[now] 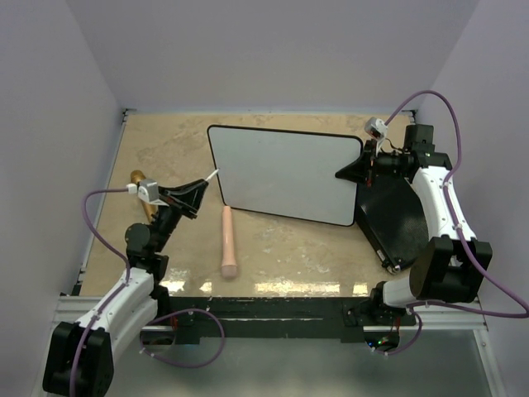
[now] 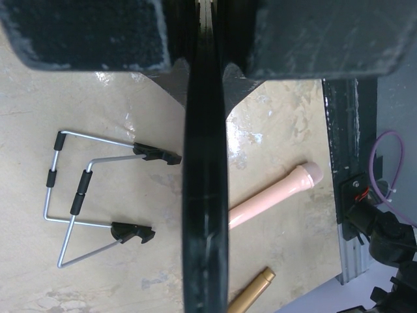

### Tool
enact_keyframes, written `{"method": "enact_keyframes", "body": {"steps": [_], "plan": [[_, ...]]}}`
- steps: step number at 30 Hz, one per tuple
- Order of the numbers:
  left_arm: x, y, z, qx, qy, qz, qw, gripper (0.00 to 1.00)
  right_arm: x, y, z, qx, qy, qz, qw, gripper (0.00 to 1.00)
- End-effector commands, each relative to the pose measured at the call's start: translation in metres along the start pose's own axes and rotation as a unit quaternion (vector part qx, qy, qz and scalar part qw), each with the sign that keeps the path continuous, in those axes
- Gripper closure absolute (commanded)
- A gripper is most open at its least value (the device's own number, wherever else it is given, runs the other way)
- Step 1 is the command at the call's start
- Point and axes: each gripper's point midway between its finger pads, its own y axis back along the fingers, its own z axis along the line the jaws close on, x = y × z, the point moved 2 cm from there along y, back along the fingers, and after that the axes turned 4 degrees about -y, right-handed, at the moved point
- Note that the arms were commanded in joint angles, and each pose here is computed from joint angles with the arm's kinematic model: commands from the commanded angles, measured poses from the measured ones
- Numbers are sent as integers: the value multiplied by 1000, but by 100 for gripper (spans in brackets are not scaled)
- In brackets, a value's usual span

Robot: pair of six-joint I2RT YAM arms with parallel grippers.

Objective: Write a sentence on the whiteboard
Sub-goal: Move the whiteboard to the center of the board.

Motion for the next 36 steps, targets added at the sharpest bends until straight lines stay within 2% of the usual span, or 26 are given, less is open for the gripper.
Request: {"method": "enact_keyframes", "body": {"steps": [1,17,36], "plan": [[-21,-10,-3,18,-14,-40,999,100,4,2,-3,18,19,15,1000,100],[-18,-38,3,52,-32,-30,998,100,7,1,-6,18,16,19,1000,100],[-6,-42,4,78,-57,-18,995,100,10,1,-8,19,13,21,1000,100]]}}
